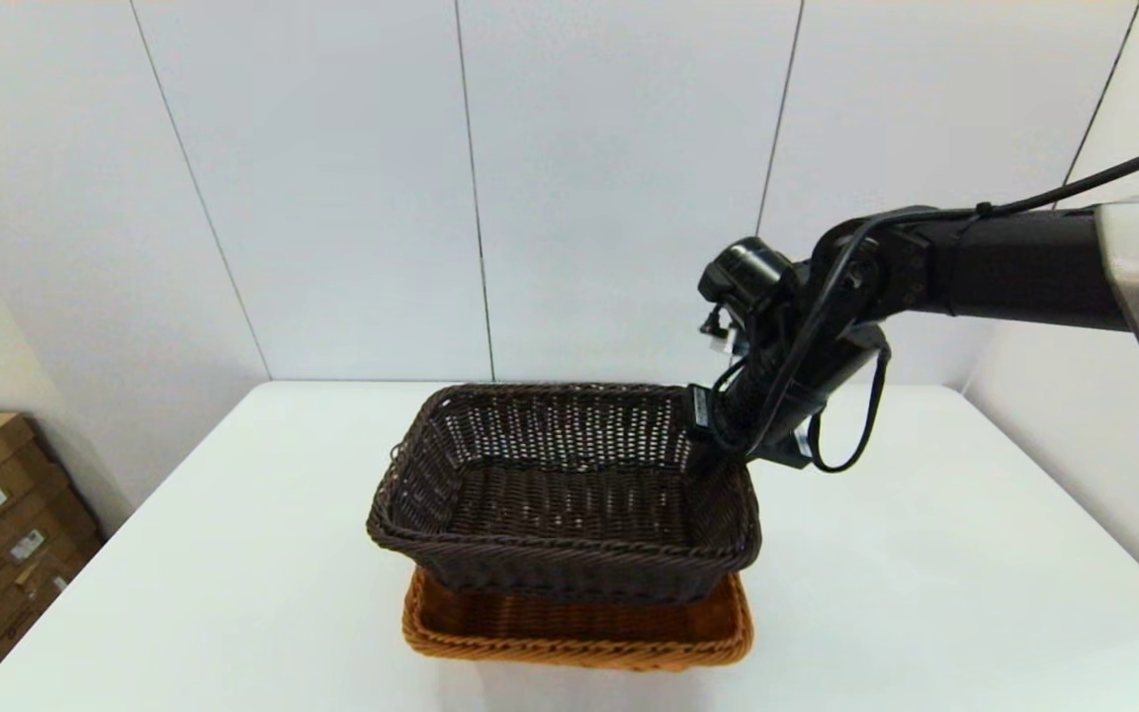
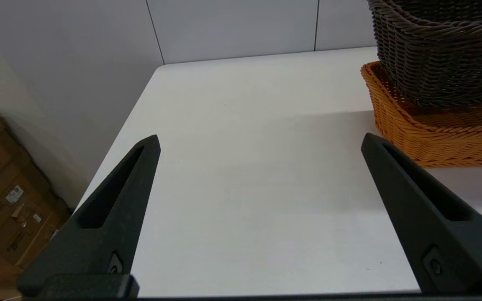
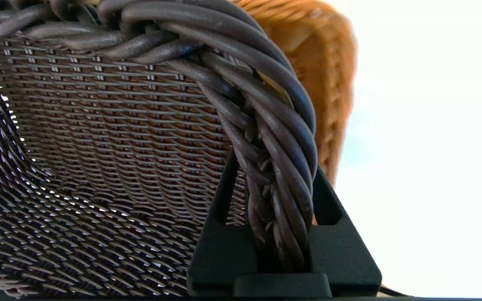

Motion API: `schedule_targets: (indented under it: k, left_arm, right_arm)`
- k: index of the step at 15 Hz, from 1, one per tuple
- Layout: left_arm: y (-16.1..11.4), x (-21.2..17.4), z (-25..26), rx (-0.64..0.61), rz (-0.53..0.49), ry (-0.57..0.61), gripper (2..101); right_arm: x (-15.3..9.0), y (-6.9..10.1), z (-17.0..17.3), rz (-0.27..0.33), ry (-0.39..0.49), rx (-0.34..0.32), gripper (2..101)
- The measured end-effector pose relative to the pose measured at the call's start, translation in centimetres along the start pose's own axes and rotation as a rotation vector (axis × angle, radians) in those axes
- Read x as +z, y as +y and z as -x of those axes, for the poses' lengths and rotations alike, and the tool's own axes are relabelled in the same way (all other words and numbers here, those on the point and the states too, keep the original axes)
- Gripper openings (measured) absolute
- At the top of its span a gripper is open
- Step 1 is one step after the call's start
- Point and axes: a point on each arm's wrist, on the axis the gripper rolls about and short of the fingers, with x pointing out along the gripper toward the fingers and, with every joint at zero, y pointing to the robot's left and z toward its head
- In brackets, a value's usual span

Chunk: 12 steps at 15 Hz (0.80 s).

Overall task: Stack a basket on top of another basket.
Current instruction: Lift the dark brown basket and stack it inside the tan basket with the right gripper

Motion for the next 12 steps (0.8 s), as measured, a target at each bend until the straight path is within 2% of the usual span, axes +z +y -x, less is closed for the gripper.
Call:
schedule_targets:
  k: [4, 6, 12]
  left_arm:
    - [0.0, 0.0, 0.0, 0.000, 0.000, 0.000, 97.8]
    - [0.0, 0.0, 0.0, 0.000, 0.000, 0.000, 97.8]
    - [0.0, 0.0, 0.0, 0.000, 0.000, 0.000, 97.8]
  right_arm:
    - [1.1, -1.9, -0.1, -0.007, 0.005, 0.000, 15.7]
    - [1.3, -2.2, 0.0, -0.016, 0.006, 0.001, 15.7]
    - [0.3, -1.8, 0.0, -0.008, 0.044, 0.028, 15.7]
